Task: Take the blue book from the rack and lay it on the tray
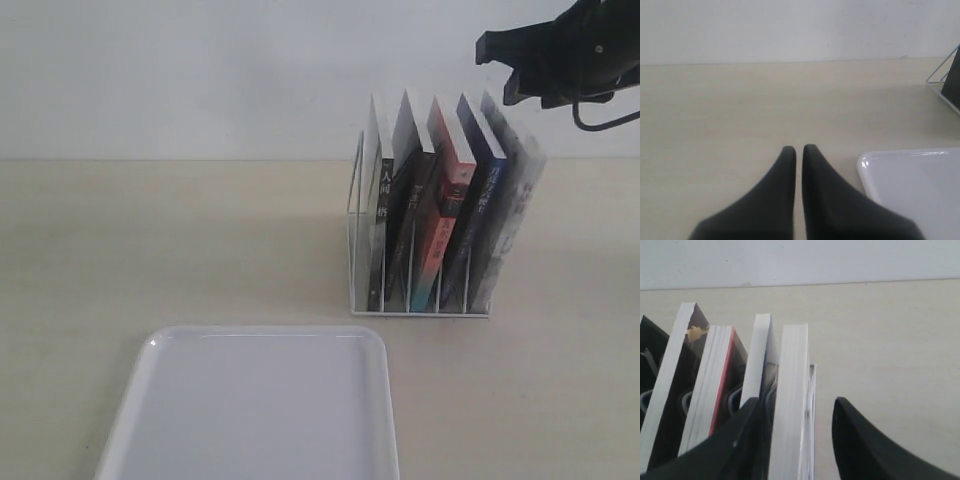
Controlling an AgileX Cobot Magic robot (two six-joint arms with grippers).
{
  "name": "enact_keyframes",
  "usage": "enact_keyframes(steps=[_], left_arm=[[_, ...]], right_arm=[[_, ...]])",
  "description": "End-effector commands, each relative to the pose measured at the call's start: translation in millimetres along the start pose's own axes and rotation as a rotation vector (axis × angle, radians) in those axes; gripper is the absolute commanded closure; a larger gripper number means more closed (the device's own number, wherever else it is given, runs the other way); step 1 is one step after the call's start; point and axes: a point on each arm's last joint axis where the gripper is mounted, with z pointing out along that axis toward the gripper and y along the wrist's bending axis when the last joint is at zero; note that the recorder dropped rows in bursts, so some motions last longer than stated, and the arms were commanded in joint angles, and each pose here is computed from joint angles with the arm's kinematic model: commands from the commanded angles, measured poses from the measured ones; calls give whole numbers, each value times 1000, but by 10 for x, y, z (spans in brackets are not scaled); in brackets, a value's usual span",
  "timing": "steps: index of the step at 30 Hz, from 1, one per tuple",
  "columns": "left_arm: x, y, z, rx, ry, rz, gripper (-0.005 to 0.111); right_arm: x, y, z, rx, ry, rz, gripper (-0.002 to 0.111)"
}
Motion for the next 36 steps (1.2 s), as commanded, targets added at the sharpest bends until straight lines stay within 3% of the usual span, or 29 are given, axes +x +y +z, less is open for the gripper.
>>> enact_keyframes(steps=[1, 11, 18, 23, 36], left_arm=[[5, 1, 1, -2, -5, -7, 103], [5, 1, 1, -2, -5, -7, 103], [5, 1, 1, -2, -5, -7, 103], [5, 1, 1, -2, -5, -7, 103], [5, 1, 1, -2, -5, -7, 103]], right_arm=[[-41, -3, -34, 1, -34, -25, 61], [-92, 103, -178, -48, -70, -48, 61], [-216, 700, -522, -188, -159, -182, 61], [-130, 1078, -467, -259, -147, -227, 61], [21, 1057, 101, -172, -37, -192, 61]])
